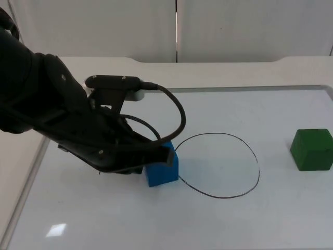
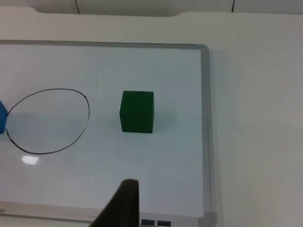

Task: Push the two cubes into the marked area.

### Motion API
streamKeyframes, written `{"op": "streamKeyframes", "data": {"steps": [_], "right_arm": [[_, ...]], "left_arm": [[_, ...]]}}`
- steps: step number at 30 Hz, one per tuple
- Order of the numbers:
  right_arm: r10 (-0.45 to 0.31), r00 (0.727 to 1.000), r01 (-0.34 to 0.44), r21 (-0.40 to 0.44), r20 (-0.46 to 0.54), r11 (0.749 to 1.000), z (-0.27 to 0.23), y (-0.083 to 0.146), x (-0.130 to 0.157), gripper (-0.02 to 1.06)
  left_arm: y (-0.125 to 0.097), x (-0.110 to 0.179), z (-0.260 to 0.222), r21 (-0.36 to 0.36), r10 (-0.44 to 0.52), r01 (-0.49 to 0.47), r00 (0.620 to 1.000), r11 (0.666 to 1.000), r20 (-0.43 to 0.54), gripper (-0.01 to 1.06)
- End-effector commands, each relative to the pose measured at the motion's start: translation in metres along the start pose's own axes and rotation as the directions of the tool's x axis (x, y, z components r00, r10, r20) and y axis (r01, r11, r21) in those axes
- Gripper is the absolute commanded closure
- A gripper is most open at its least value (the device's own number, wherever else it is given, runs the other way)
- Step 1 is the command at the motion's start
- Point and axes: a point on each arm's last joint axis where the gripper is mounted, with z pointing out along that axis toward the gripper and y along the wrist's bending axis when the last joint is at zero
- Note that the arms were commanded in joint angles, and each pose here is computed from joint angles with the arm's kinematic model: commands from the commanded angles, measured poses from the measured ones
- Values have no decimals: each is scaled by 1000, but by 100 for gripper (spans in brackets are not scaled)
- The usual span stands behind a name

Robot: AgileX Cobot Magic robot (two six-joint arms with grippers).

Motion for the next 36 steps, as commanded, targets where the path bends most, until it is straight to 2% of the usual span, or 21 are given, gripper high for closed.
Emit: {"op": "streamKeyframes", "data": {"steps": [1, 7, 14, 29, 36], "right_arm": [[0, 1000, 0, 0, 8, 1000, 0, 0, 0, -1], [0, 1000, 0, 0, 8, 1000, 0, 0, 0, -1], [0, 1000, 0, 0, 8, 1000, 0, 0, 0, -1], [0, 1000, 0, 0, 8, 1000, 0, 0, 0, -1], [0, 1000, 0, 0, 8, 1000, 0, 0, 0, -1]], "left_arm": [[-2, -3, 0, -5, -10, 10, 1000, 1000, 21, 105], [-4, -10, -1, -9, -5, 5, 999, 1000, 54, 105], [-19, -7, 0, -2, 33, -33, 997, 999, 76, 105], [-20, -7, 14, -4, 18, -18, 999, 1000, 49, 105], [-30, -16, 14, 19, 33, -34, 997, 999, 71, 105]]}}
